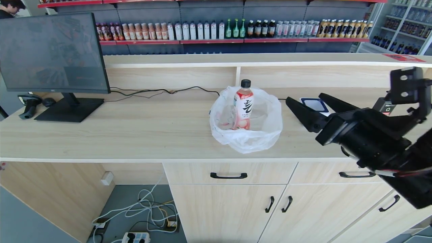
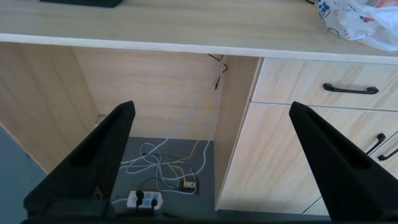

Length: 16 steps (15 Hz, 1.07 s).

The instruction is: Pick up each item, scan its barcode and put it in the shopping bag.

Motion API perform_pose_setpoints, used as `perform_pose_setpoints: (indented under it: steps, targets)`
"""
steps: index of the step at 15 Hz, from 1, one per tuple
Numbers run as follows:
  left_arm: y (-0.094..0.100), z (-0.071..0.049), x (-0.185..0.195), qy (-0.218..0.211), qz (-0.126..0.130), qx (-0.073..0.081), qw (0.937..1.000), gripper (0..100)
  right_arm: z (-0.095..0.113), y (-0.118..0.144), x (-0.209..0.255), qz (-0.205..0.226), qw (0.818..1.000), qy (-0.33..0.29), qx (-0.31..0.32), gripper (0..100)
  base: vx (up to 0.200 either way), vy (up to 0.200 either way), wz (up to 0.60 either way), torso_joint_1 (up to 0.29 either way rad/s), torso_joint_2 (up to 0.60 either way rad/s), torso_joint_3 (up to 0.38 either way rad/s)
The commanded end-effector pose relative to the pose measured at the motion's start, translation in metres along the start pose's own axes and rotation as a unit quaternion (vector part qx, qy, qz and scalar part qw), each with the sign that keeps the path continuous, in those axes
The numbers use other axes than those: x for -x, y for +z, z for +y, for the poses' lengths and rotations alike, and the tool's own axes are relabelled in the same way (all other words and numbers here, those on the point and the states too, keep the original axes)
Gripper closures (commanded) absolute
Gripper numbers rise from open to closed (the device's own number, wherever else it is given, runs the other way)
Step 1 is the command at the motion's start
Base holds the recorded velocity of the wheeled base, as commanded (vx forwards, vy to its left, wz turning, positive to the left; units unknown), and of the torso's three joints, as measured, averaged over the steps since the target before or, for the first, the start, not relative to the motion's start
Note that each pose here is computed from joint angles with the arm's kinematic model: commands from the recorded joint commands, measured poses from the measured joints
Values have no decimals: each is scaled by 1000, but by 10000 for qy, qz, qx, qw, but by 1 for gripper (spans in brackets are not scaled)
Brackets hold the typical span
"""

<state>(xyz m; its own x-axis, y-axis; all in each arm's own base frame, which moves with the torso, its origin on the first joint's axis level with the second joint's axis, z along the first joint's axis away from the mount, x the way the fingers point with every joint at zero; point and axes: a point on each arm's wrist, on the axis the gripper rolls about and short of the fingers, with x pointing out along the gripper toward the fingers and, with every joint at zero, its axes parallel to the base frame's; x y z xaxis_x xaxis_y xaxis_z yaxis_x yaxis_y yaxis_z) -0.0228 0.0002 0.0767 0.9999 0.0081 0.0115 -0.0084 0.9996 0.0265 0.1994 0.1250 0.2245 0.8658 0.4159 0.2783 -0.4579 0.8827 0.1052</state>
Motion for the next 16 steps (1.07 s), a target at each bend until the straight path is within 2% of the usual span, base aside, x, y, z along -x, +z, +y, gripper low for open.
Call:
perform_pose_setpoints:
  steps: [1,2,4,8,12,16]
  targets:
    - [0,0,0,6,-4,3,10000,0,13,46,86,-696,9974,-180,-60,0,0,0,0,0,0,0]
    - [0,0,0,6,-4,3,10000,0,9,53,96,-731,9967,-285,211,0,-200,-200,0,-2,2,2]
    - [0,0,0,6,-4,10,10000,0,3,60,118,-618,9959,-341,558,0,0,-200,0,0,2,5]
    - [0,0,0,6,-4,26,10000,0,-7,64,157,-287,9970,-226,689,0,0,-200,0,0,0,5]
    - [0,0,0,6,-4,26,10000,0,-17,73,192,386,9952,-200,874,0,0,-200,0,6,5,4]
    - [0,0,0,6,-4,26,10000,0,-19,79,198,313,9957,-227,845,0,0,-200,0,2,0,0]
